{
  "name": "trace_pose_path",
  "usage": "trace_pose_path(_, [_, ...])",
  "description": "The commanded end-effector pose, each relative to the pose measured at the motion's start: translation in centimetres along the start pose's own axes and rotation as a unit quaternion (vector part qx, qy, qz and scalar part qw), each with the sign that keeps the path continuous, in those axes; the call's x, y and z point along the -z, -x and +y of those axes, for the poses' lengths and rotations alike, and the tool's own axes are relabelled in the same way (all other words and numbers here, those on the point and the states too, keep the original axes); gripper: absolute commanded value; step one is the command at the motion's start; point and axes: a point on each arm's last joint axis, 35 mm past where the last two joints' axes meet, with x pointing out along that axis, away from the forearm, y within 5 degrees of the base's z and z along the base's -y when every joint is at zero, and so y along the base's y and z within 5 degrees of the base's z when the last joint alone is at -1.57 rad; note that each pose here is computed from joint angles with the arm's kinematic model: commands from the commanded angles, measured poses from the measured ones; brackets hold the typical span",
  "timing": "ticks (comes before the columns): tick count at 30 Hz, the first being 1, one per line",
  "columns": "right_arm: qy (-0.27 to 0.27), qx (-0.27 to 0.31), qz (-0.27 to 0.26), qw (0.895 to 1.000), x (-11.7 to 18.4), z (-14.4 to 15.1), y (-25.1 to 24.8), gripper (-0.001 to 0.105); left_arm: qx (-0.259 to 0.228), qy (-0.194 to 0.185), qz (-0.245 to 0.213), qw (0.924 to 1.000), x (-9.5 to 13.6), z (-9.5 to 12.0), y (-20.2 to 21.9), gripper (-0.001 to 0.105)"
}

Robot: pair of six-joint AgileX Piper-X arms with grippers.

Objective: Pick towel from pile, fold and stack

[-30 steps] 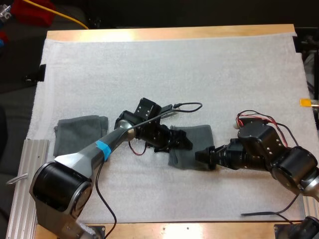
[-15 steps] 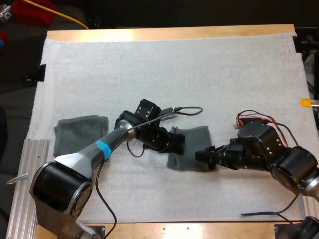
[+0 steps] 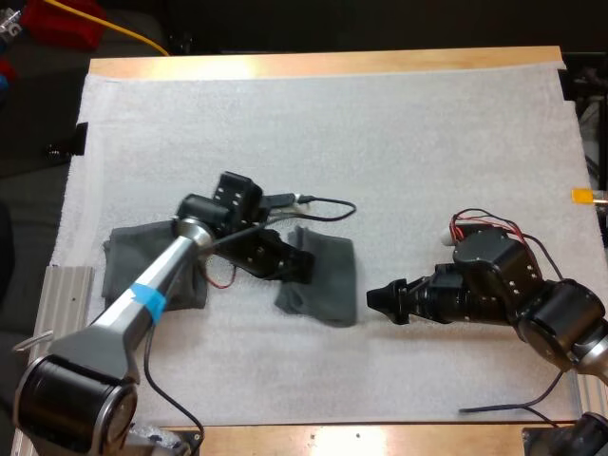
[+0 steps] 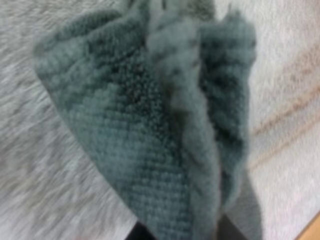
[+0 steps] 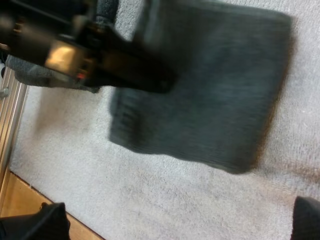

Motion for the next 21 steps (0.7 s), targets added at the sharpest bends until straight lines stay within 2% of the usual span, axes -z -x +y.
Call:
trace_pose_path(1, [0.007, -0.005, -0.002, 1.0, -0.1, 0.1, 0.2, 0.085, -0.004, -0.014, 0.002, 0.9999, 0.2, -0.1, 1.1, 0.0])
trace_pose_path(4, [0.007, -0.005, -0.002, 1.0, -0.1, 0.1, 0.2, 0.085, -0.006, -0.017, -0.001, 0.9998, 0.0, 0.2, 3.3, 0.0])
trace_pose_path(13, [0.007, -0.005, -0.002, 1.0, -0.1, 0.1, 0.2, 0.085, -0.005, -0.011, -0.048, 0.9988, -0.6, 1.1, 9.2, 0.0])
trace_pose_path(17, [0.007, -0.005, -0.001, 1.0, 0.0, 0.1, 0.2, 0.085, -0.012, 0.012, -0.068, 0.9975, -0.8, 2.0, 11.7, 0.0])
trace_pose_path(21, [0.007, -0.006, 0.001, 1.0, 0.0, 0.1, 0.2, 0.085, -0.031, 0.028, -0.068, 0.9968, -0.3, 3.3, 13.3, 0.0])
